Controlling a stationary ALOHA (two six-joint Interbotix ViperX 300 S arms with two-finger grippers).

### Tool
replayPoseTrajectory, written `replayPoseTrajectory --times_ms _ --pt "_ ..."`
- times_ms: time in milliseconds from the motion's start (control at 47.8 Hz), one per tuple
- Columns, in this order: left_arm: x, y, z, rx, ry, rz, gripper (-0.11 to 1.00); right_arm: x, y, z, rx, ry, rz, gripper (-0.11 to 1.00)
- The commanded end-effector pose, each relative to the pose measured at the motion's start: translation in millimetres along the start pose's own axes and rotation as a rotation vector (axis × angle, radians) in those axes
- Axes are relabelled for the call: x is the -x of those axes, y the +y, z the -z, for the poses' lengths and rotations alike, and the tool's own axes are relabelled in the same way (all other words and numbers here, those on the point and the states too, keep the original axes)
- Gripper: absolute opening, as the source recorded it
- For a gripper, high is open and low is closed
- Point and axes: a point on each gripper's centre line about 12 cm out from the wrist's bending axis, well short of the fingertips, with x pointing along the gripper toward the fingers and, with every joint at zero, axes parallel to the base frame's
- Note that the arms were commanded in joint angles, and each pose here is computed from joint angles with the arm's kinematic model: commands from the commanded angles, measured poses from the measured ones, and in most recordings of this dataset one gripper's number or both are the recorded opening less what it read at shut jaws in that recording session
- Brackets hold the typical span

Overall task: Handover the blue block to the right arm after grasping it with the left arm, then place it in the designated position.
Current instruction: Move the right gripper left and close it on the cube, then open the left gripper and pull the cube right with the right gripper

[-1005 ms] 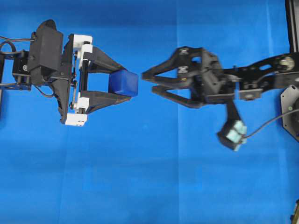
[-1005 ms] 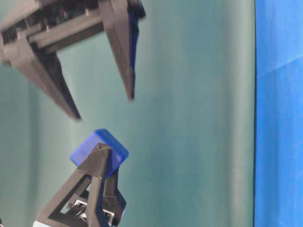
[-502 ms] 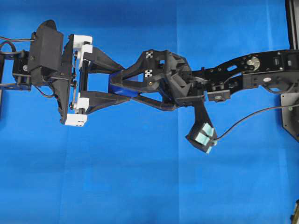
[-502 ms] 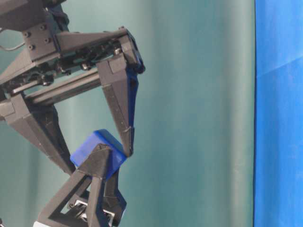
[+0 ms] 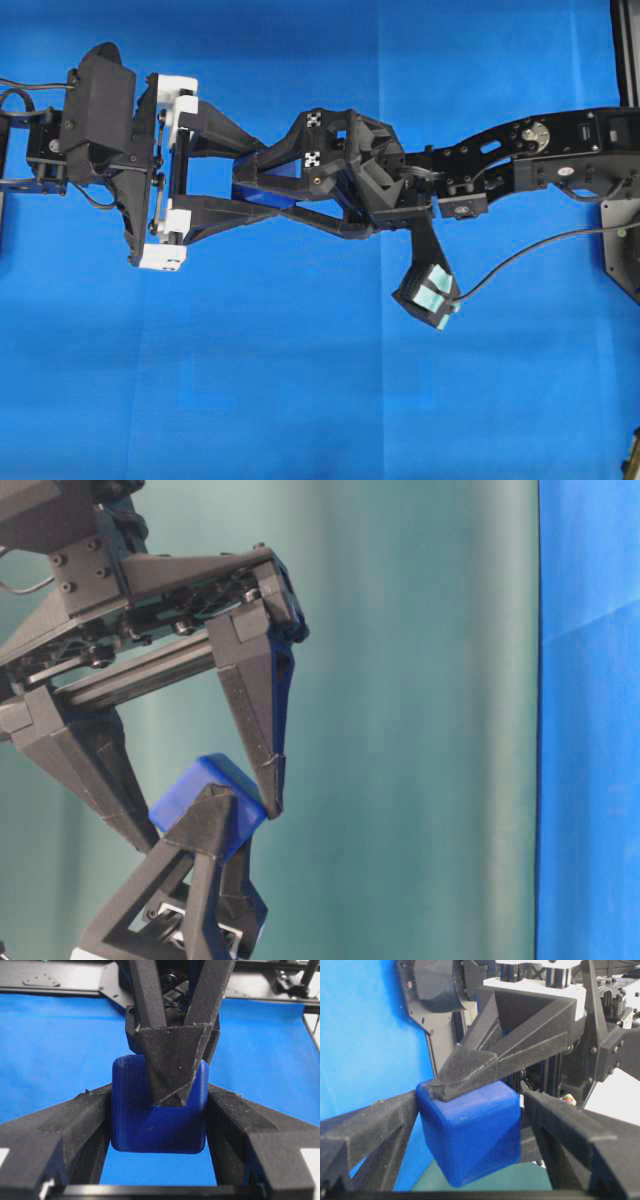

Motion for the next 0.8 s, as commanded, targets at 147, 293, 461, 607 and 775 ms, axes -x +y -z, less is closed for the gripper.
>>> replayPoseTrajectory --times_ms 147,293,461,607,775 --pt "3.7 -3.6 -10.7 -0.002 -0.035 0.01 0.49 3.7 -15.5 -5.1 0.005 -0.009 0.039 0.77" --pt "3.8 -4.7 -10.5 -0.002 -0.033 0.013 0.49 3.7 -16.2 -5.1 -0.003 -0.008 0.041 0.43" --pt "3.8 -4.1 -9.7 -0.008 -0.03 0.012 0.49 4.2 -16.9 -5.0 -0.011 -0.01 0.043 0.43" --pt "3.7 -4.1 -10.3 -0.008 -0.032 0.012 0.49 3.7 -15.8 -4.7 -0.029 -0.006 0.041 0.43" --pt "3.6 -4.2 -11.8 -0.008 -0.036 0.012 0.49 4.2 -16.3 -4.9 -0.033 -0.007 0.043 0.43"
